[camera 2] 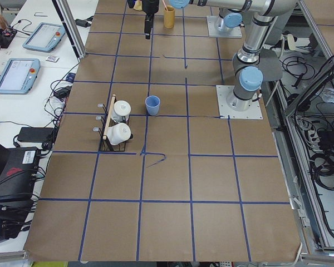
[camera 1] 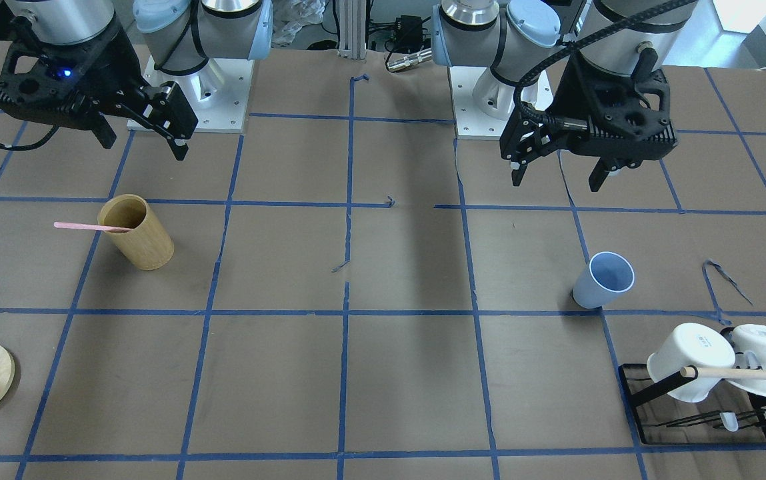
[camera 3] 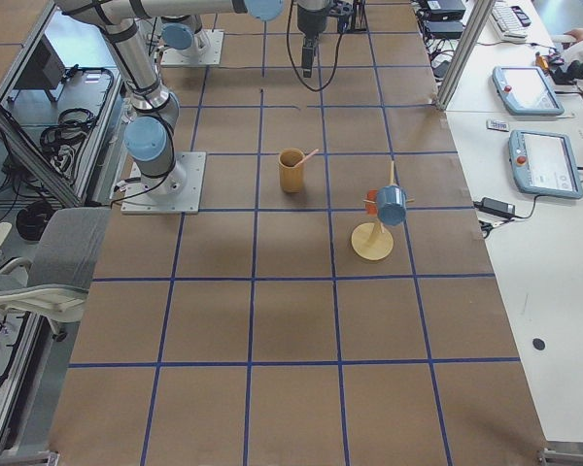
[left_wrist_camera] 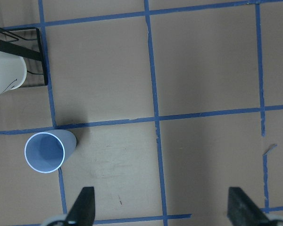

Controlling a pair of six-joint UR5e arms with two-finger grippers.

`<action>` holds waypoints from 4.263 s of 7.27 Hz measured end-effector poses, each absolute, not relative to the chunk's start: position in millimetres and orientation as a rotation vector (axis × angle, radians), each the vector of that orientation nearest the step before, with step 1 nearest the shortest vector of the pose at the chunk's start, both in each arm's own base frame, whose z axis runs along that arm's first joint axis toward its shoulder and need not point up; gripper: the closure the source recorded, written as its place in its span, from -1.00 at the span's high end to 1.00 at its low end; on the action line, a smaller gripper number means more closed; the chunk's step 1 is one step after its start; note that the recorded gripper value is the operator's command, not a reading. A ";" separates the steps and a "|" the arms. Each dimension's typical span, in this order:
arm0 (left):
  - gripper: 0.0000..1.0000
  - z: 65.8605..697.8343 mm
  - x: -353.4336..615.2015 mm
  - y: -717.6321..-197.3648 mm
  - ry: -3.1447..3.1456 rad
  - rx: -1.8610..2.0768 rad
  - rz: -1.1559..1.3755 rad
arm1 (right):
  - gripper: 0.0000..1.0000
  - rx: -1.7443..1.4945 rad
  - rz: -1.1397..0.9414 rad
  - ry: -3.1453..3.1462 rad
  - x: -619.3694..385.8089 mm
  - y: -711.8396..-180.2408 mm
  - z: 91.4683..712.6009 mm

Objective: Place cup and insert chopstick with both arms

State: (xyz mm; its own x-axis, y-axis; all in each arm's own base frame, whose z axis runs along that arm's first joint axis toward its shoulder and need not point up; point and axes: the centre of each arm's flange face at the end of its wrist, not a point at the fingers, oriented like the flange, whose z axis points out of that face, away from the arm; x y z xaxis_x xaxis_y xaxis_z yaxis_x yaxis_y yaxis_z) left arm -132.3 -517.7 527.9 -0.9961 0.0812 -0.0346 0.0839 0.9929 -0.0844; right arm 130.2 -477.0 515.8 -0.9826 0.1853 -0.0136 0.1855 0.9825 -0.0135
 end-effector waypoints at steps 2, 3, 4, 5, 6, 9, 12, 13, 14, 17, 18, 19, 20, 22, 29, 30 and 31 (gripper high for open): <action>1.00 527.5 -132.5 -517.6 3.108 0.129 -0.133 | 1.00 0.292 -0.027 3.109 130.9 -476.9 516.8; 1.00 527.5 -132.6 -517.6 3.109 0.129 -0.133 | 1.00 0.291 -0.028 3.108 131.1 -477.0 516.8; 1.00 527.5 -132.6 -517.3 3.108 0.129 -0.132 | 1.00 0.291 -0.028 3.108 131.2 -477.1 516.6; 1.00 527.4 -132.4 -517.0 3.107 0.129 -0.131 | 1.00 0.291 -0.029 3.107 131.5 -477.1 516.9; 1.00 527.3 -132.3 -517.0 3.106 0.128 -0.131 | 1.00 0.291 -0.032 3.106 131.4 -477.1 518.0; 1.00 527.4 -132.2 -516.9 3.104 0.128 -0.131 | 1.00 0.289 -0.005 3.112 129.1 -477.5 513.9; 1.00 527.0 -131.2 -518.6 3.103 0.125 -0.138 | 1.00 0.298 -0.028 3.121 125.1 -482.5 512.9; 1.00 527.6 -128.6 -518.7 3.099 0.119 -0.140 | 1.00 0.294 -0.044 3.122 124.0 -484.0 513.6; 1.00 527.9 -126.8 -518.8 3.098 0.115 -0.140 | 1.00 0.294 -0.050 3.123 123.4 -484.7 514.0; 1.00 518.7 -119.6 -523.3 3.100 0.133 -0.114 | 1.00 0.298 -0.017 3.125 121.3 -491.4 504.3; 1.00 513.1 -112.5 -524.1 3.098 0.164 -0.096 | 1.00 0.278 -0.001 3.129 119.5 -494.7 499.7; 1.00 502.0 -98.8 -525.5 3.099 0.207 -0.061 | 1.00 0.192 0.019 3.136 118.1 -500.0 492.6; 1.00 480.0 -82.5 -528.0 3.100 0.264 -0.012 | 1.00 0.039 0.042 3.140 115.2 -506.6 483.8; 1.00 398.0 -51.3 -527.5 3.088 0.320 0.041 | 1.00 -0.257 0.112 3.141 93.4 -517.5 465.8; 0.22 258.1 5.3 -508.4 3.014 0.326 0.143 | 1.00 -0.859 0.471 3.195 44.2 -512.5 401.9; -0.56 255.1 5.7 -507.4 3.013 0.324 0.153 | 1.00 -0.861 0.477 3.193 44.2 -511.7 398.3; -1.00 254.5 5.9 -507.3 3.012 0.324 0.154 | 1.00 -0.860 0.478 3.192 44.3 -511.3 396.8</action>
State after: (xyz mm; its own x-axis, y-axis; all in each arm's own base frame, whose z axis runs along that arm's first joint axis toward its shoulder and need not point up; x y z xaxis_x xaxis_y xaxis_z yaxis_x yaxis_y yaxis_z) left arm 5.9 -507.3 254.5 -0.9715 0.2167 -0.0962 0.2057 0.9722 0.1122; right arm 44.3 -511.3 396.8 -0.8489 -0.5157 0.1158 -0.4591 0.8280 0.3219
